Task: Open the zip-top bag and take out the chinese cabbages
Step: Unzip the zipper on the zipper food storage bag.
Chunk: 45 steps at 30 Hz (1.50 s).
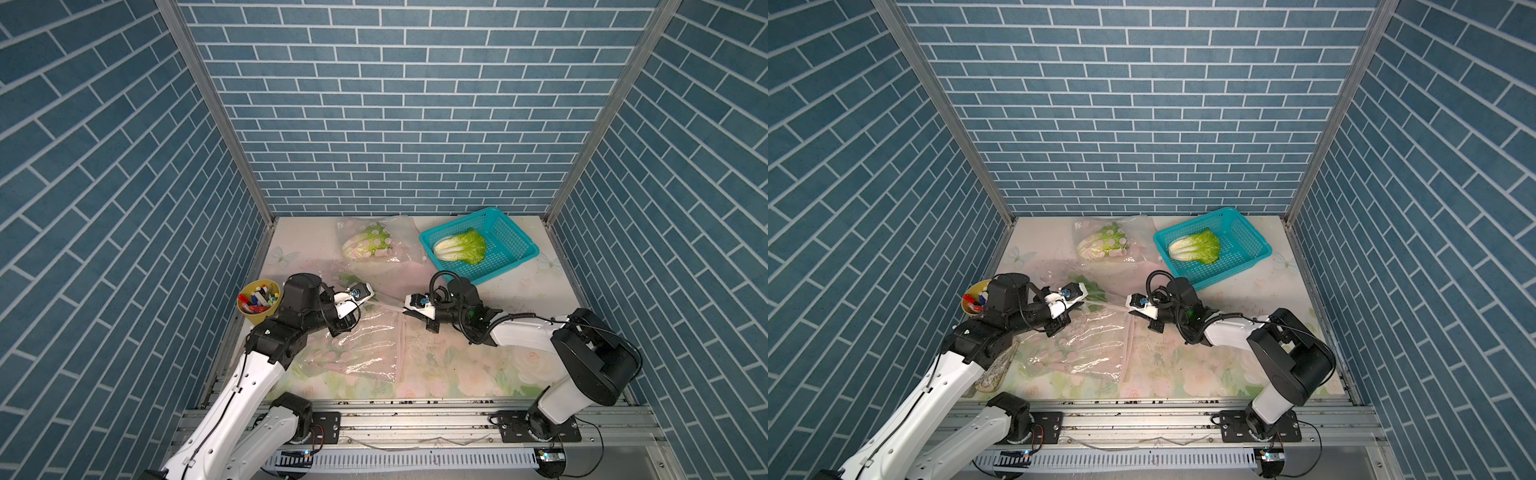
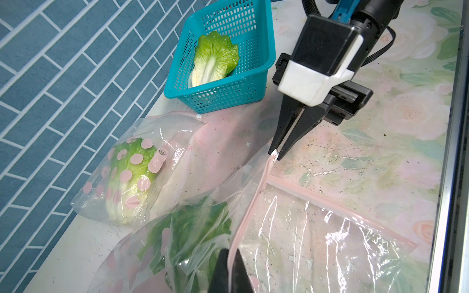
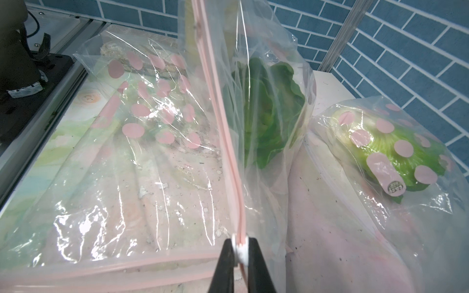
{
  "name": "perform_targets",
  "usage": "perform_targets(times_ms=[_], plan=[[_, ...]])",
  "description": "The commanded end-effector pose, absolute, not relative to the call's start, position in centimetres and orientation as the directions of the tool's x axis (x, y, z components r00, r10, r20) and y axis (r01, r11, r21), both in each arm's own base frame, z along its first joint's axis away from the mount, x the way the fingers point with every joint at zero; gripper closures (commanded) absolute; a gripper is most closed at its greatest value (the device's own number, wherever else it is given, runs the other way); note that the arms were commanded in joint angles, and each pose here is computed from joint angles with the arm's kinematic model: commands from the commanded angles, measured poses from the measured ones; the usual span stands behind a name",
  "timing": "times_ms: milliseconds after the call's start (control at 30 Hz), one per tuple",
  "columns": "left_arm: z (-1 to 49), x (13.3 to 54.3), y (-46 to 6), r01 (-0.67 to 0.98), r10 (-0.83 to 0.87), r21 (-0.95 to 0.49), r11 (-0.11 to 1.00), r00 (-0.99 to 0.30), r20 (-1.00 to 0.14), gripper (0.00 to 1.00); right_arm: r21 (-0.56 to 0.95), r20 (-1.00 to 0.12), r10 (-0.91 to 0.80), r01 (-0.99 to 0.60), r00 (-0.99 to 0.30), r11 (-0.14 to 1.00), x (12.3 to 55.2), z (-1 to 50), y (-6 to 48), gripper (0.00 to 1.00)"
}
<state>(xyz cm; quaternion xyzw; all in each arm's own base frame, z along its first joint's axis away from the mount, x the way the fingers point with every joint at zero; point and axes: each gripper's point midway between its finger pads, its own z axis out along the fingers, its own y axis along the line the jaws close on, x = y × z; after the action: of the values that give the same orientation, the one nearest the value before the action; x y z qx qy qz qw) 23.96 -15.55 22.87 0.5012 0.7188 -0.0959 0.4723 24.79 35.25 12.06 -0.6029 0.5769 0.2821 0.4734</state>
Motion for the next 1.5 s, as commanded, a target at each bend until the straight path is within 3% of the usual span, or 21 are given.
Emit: perform_targets(times_ms=[0, 500, 533, 600, 633, 700, 800, 1167, 1333, 1467], plan=[[24.9, 24.6, -15.2, 0.77, 0.606, 0.383, 0.51, -0.006, -0.796, 1.0, -0.162, -0.82, -0.57, -0.974, 0.044, 0.158, 25.0, 7.3, 32.3, 1.0], [24.5, 24.6, -15.2, 0.782, 0.611, 0.371, 0.501, -0.016, -0.791, 1.0, -0.15, -0.798, -0.603, -0.969, 0.002, 0.195, 25.4, 6.2, 30.7, 1.0], [24.4, 24.5, -15.2, 0.785, 0.612, 0.367, 0.499, -0.018, -0.791, 1.0, -0.144, -0.798, -0.602, -0.97, -0.004, 0.197, 25.4, 6.2, 30.6, 0.92], [24.2, 24.5, -15.4, 0.793, 0.608, 0.355, 0.495, -0.023, -0.794, 1.0, -0.134, -0.804, -0.595, -0.969, -0.015, 0.205, 25.4, 6.6, 30.7, 0.66], [24.1, 24.4, -15.5, 0.799, 0.606, 0.348, 0.49, -0.025, -0.795, 1.0, -0.128, -0.809, -0.587, -0.97, -0.019, 0.207, 25.3, 7.1, 30.7, 0.6], [24.1, 24.3, -15.6, 0.806, 0.599, 0.334, 0.489, -0.032, -0.8, 1.0, -0.114, -0.824, -0.566, -0.963, -0.045, 0.243, 25.4, 8.2, 30.7, 0.51], [23.6, 24.0, -15.8, 0.818, 0.599, 0.315, 0.481, -0.044, -0.799, 1.0, -0.027, -0.807, -0.562, -0.941, -0.179, 0.338, 26.1, 10.1, 30.5, 0.47], [21.3, 21.7, -17.3, 0.884, 0.595, 0.229, 0.407, -0.066, -0.801, 1.0, 0.083, -0.81, -0.495, -0.897, -0.315, 0.435, 24.3, 14.8, 32.2, 0.7], [20.6, 21.1, -17.6, 0.898, 0.606, 0.215, 0.384, -0.069, -0.793, 1.0, 0.082, -0.817, -0.47, -0.874, -0.335, 0.479, 24.8, 14.4, 33.6, 0.85], [20.5, 20.9, -17.7, 0.903, 0.611, 0.209, 0.375, -0.071, -0.788, 1.0, 0.09, -0.812, -0.468, -0.866, -0.35, 0.492, 24.9, 13.6, 34.6, 0.91]])
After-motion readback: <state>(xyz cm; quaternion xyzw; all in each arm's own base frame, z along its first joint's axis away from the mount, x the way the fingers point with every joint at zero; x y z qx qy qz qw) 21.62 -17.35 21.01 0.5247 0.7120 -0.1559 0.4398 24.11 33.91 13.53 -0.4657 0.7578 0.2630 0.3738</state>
